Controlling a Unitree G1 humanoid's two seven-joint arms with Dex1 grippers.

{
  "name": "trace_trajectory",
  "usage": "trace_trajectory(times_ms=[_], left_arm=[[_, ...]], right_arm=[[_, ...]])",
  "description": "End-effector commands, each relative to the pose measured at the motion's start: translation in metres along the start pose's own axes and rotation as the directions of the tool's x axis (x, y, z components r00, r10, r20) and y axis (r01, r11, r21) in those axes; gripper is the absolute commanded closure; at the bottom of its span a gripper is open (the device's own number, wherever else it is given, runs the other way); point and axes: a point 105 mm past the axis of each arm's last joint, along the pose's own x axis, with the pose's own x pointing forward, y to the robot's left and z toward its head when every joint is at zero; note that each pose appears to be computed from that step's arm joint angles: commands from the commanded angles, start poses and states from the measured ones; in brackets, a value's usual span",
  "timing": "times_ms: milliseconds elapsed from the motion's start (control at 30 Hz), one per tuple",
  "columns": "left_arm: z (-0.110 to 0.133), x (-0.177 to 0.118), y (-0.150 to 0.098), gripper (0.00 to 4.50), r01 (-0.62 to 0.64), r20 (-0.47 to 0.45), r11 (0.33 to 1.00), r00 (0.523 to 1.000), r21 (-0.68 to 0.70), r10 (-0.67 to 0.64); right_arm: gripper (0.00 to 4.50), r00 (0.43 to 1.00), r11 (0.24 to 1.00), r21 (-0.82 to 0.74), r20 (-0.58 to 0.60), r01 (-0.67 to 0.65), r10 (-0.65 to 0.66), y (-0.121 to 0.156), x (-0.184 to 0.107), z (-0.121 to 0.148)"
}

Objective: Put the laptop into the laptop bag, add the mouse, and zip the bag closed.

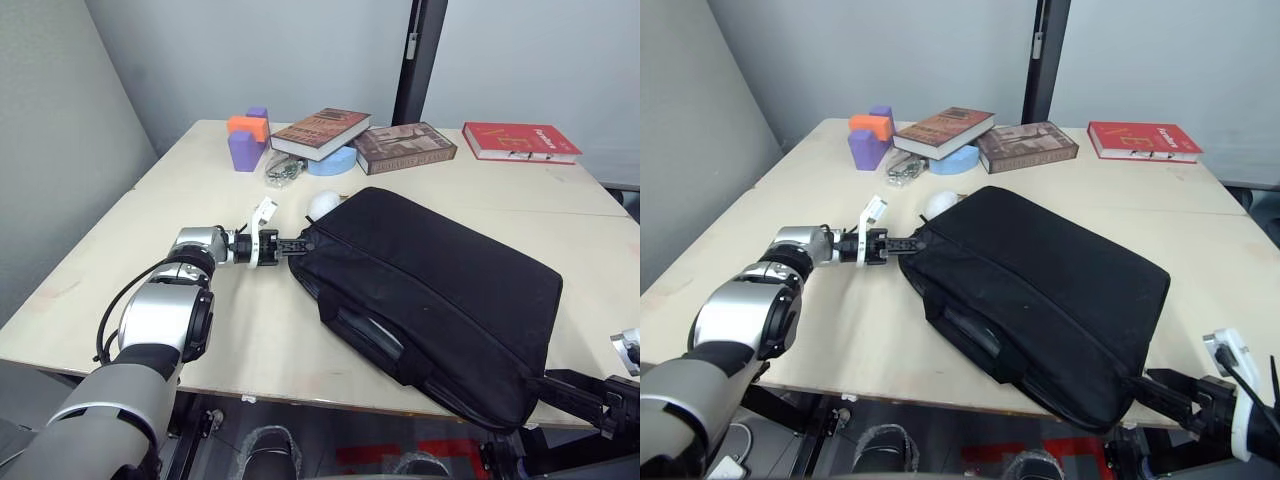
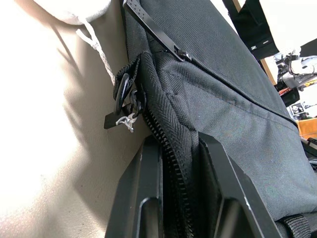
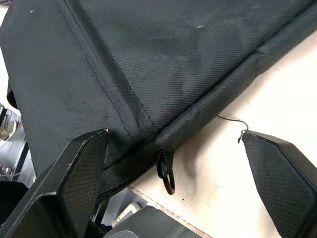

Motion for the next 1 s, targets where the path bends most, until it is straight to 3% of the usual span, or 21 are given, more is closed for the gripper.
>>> trace_trajectory(times_ms=[33,400,633,867,1000], left_arm=[[0.016,-0.01,-0.006,3.68,0.02,0.052,0.999,0.998,0.047,-0.023],[0.021,-0.037,-0.005,3.68,0.033,0.083,0.998,0.996,0.048,-0.037],[0.014,-0.063,-0.014,3.68,0.087,0.065,0.995,0.994,0.049,-0.09],[-0.016,-0.098,-0.033,3.68,0.049,0.089,0.998,0.995,0.038,-0.052],[-0.027,-0.102,-0.055,3.68,0.049,0.133,0.998,0.99,0.028,-0.053]], right_arm=[[0.73,0.998,0.998,0.003,-0.011,-0.057,0.057,0.009,0.013,-0.001],[4.47,0.996,0.982,-0.164,-0.004,-0.09,0.09,0.011,0.035,0.042],[4.47,0.996,0.93,-0.356,-0.016,-0.091,0.092,0.029,0.075,0.091],[4.47,0.991,0.888,-0.451,-0.053,0.084,-0.121,0.006,0.107,0.131],[4.47,0.994,0.869,-0.493,-0.079,0.028,-0.076,0.02,0.117,0.145]])
